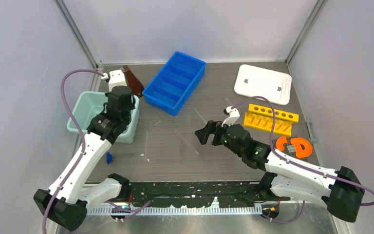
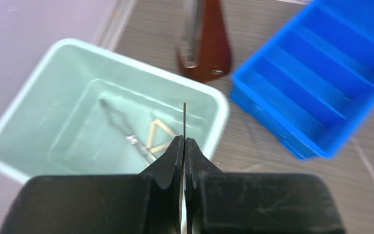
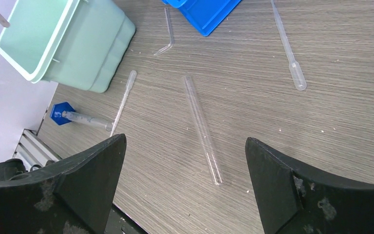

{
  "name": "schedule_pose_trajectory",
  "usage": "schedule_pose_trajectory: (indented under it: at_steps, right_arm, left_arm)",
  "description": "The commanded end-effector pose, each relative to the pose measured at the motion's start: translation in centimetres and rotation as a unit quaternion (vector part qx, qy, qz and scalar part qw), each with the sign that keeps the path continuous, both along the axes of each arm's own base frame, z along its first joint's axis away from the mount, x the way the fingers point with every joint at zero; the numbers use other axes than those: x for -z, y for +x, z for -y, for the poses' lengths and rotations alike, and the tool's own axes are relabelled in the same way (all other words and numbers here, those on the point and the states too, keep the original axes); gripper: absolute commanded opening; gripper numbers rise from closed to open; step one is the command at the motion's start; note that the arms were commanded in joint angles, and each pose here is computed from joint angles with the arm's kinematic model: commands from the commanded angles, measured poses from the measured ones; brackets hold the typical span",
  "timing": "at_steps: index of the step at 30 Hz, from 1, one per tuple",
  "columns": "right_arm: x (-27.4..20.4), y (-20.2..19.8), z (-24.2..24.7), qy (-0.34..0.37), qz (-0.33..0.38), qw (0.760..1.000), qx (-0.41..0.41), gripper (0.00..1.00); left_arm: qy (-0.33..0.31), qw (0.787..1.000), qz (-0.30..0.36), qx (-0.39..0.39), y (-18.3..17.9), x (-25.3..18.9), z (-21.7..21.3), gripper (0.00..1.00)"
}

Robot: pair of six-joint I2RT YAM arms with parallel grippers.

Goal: Organize the chemistry lab equipment

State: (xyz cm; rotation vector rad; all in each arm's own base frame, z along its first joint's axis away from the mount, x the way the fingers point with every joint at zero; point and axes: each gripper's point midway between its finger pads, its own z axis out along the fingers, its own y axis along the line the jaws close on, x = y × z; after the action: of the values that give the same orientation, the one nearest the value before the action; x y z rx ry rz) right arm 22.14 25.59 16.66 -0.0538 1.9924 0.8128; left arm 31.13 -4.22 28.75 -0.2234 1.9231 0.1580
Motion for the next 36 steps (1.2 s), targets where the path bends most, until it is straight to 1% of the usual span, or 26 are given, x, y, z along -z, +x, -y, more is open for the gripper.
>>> schedule_pose_trajectory:
  at_steps: [1,5,11,14,15,18,21,22,24,30,31,36]
  right_arm:
    - [-1.2,0.2,0.6,0.018,0.014,1.000,0.015,1.00]
    - [-1.1,0.1,0.8,0.017,0.010,1.000,0.016,1.00]
    - [-1.0,0.0,1.1,0.015,0.011,1.000,0.020,1.00]
    - [-1.0,0.0,1.2,0.014,0.010,1.000,0.021,1.00]
    - [-1.0,0.0,1.3,0.012,0.010,1.000,0.024,1.00]
    - [-0.9,0.1,1.8,0.007,0.009,0.999,0.035,1.00]
    - [-1.1,0.4,2.4,0.002,0.015,0.999,0.049,1.00]
    - [-1.0,0.3,2.6,-0.003,0.015,0.999,0.050,1.00]
    - [-0.9,0.3,2.9,-0.008,0.014,0.998,0.054,1.00]
    - [-0.7,0.3,3.3,-0.011,0.011,0.998,0.062,1.00]
    - [-0.7,0.3,3.2,-0.011,0.010,0.998,0.063,1.00]
    - [-0.3,0.4,3.0,-0.011,-0.001,0.998,0.065,1.00]
  left_arm:
    - [0.053,0.986,0.056,-0.145,0.2,-1.0,-6.2,0.00]
    - [0.036,0.975,0.047,-0.213,0.4,1.4,-9.3,0.00]
    - [-0.053,0.970,0.014,-0.235,1.4,6.7,-10.6,0.00]
    - [-0.069,0.963,-0.011,-0.259,1.1,8.2,-11.4,0.00]
    - [-0.071,0.960,-0.016,-0.270,1.0,8.5,-11.6,0.02]
    - [-0.082,0.949,-0.031,-0.302,0.3,9.3,-12.3,0.09]
    - [-0.091,0.945,-0.044,-0.311,-0.1,9.9,-12.4,0.17]
    - [-0.093,0.944,-0.046,-0.313,-0.2,9.9,-12.4,0.21]
    - [-0.097,0.942,-0.046,-0.318,-0.4,9.6,-12.5,0.26]
    - [-0.109,0.946,-0.023,-0.304,-0.7,7.2,-12.2,0.35]
    - [-0.112,0.948,-0.018,-0.296,-0.8,6.8,-12.0,0.39]
    - [-0.134,0.967,0.006,-0.219,-0.7,4.6,-10.1,0.68]
